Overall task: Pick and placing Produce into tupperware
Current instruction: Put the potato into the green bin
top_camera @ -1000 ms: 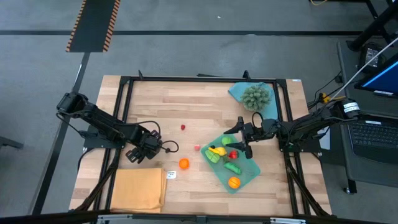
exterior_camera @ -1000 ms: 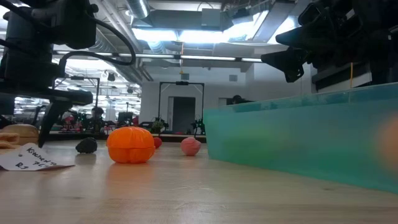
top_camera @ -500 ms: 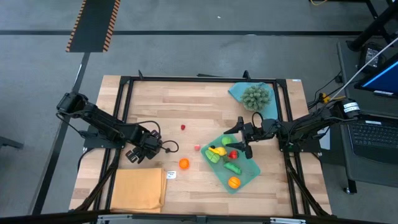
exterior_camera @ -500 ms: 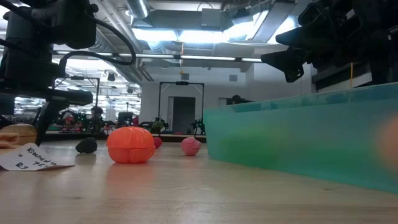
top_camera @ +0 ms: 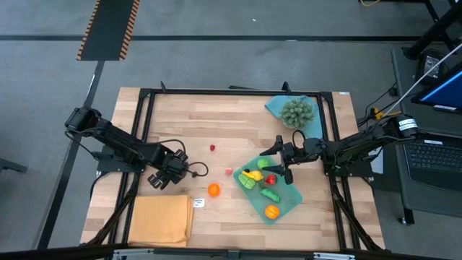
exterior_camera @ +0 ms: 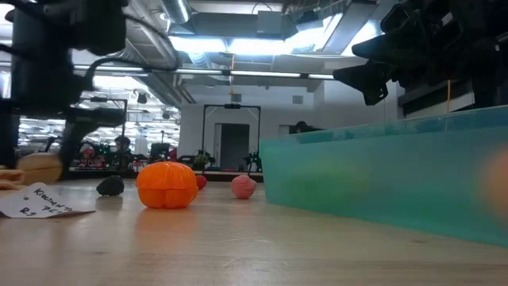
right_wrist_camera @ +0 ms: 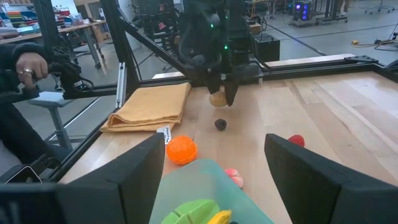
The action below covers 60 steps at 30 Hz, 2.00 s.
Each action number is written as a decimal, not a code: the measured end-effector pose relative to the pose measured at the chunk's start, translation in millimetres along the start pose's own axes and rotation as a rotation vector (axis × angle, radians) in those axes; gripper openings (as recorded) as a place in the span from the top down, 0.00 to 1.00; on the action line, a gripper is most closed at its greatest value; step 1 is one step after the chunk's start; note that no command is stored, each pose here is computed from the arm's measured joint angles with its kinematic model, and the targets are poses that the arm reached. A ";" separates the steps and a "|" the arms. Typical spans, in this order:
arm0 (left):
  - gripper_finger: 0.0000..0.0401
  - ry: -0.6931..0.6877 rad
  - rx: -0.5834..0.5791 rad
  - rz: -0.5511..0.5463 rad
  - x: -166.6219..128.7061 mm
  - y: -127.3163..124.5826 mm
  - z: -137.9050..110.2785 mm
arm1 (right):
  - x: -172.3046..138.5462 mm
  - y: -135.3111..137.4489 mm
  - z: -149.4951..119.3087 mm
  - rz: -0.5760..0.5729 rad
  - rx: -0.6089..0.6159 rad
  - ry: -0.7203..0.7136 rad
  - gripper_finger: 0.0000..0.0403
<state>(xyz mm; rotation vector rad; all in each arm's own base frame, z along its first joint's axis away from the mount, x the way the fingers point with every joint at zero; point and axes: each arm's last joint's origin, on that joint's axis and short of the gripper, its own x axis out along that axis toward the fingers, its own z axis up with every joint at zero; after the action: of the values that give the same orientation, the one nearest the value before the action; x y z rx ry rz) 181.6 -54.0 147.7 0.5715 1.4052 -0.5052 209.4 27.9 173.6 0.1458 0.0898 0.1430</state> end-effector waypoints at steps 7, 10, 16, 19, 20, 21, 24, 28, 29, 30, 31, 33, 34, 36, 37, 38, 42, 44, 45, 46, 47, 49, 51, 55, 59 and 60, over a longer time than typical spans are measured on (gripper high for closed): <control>0.54 -0.130 -0.084 0.070 -29.0 11.4 15.0 | 0.0 0.0 -0.5 -0.001 0.002 0.005 0.31; 0.54 -0.219 -0.124 0.107 -45.7 16.6 18.1 | 0.0 -0.1 -0.7 -0.001 0.002 0.007 0.31; 0.54 -0.482 -0.222 0.198 -76.3 27.7 14.2 | 0.0 -0.2 -0.8 -0.001 0.001 0.008 0.31; 0.54 -0.633 -0.264 0.266 -88.9 32.7 10.4 | 0.0 -0.2 -1.4 -0.002 0.001 0.015 0.31; 0.54 -0.685 -0.269 0.287 -92.3 33.8 9.5 | 0.0 -0.3 -1.8 -0.003 0.000 0.018 0.31; 0.54 -0.731 -0.272 0.300 -94.6 34.4 8.1 | 0.0 -0.3 -1.8 -0.003 -0.001 0.019 0.31; 0.54 -0.844 -0.292 0.336 -99.8 37.9 5.8 | 0.0 -0.3 -2.5 -0.003 -0.001 0.025 0.31; 0.54 -0.942 -0.317 0.394 -98.3 43.6 4.0 | 0.0 -0.5 -3.3 -0.005 -0.002 0.033 0.31; 0.54 -0.964 -0.321 0.408 -96.7 45.0 3.6 | 0.0 -0.5 -3.2 -0.005 -0.002 0.033 0.31; 0.54 -0.992 -0.328 0.426 -95.5 46.9 3.1 | 0.0 -0.5 -3.2 -0.005 -0.003 0.032 0.31; 0.54 -1.026 -0.336 0.446 -93.7 48.7 2.3 | 0.0 -0.5 -3.2 -0.005 -0.004 0.032 0.31; 0.54 -1.081 -0.357 0.471 -87.6 51.9 -1.1 | 0.0 -0.5 -3.2 -0.005 -0.004 0.032 0.31; 0.54 -1.111 -0.377 0.477 -84.1 53.5 -3.4 | 0.0 -0.5 -3.2 -0.005 -0.005 0.032 0.31; 0.54 -1.181 -0.417 0.502 -79.6 56.5 -7.9 | 0.0 -0.5 -3.2 -0.005 -0.005 0.032 0.31; 0.54 -1.215 -0.426 0.513 -78.7 57.6 -9.8 | 0.0 -0.5 -3.2 -0.005 -0.005 0.032 0.31; 0.54 -1.241 -0.428 0.520 -77.5 58.4 -11.6 | 0.0 -0.5 -3.1 -0.005 -0.005 0.032 0.31; 0.54 -1.279 -0.449 0.525 -73.8 60.5 -16.7 | 0.0 -0.5 -3.1 -0.004 -0.063 0.031 0.31; 0.54 -1.276 -0.464 0.530 -73.3 62.3 -18.2 | 0.0 -0.4 -2.4 -0.002 -0.111 0.024 0.31; 0.54 -1.277 -0.467 0.533 -72.9 63.2 -18.1 | 0.1 -0.4 -1.5 -0.002 -0.131 0.015 0.31; 0.54 -1.281 -0.468 0.537 -72.6 64.3 -17.9 | 0.1 -0.4 0.0 -0.002 -0.138 0.000 0.31; 0.54 -1.283 -0.470 0.541 -72.2 65.4 -17.7 | 0.0 -0.1 1.8 0.000 -0.144 -0.019 0.31; 0.54 -1.297 -0.471 0.553 -71.7 68.1 -16.6 | -0.1 0.4 5.4 0.002 -0.144 -0.056 0.31; 0.54 -1.300 -0.476 0.561 -68.8 71.8 -14.7 | -0.3 0.9 8.7 0.005 -0.139 -0.091 0.31; 0.54 -1.311 -0.478 0.573 -60.2 79.9 -8.5 | -0.7 1.3 11.6 0.008 -0.130 -0.122 0.31; 0.54 -1.330 -0.482 0.588 -49.8 88.8 -2.6 | -0.7 1.3 11.5 0.010 -0.104 -0.119 0.31; 0.54 -1.339 -0.480 0.585 -47.4 90.7 -1.3 | -0.9 1.3 11.2 0.010 -0.104 -0.114 0.31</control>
<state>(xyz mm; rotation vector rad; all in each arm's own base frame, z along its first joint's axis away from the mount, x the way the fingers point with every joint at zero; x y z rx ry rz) 233.7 16.0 201.2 0.1248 0.0246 0.0064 209.5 27.5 184.9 0.0504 -0.0317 0.1484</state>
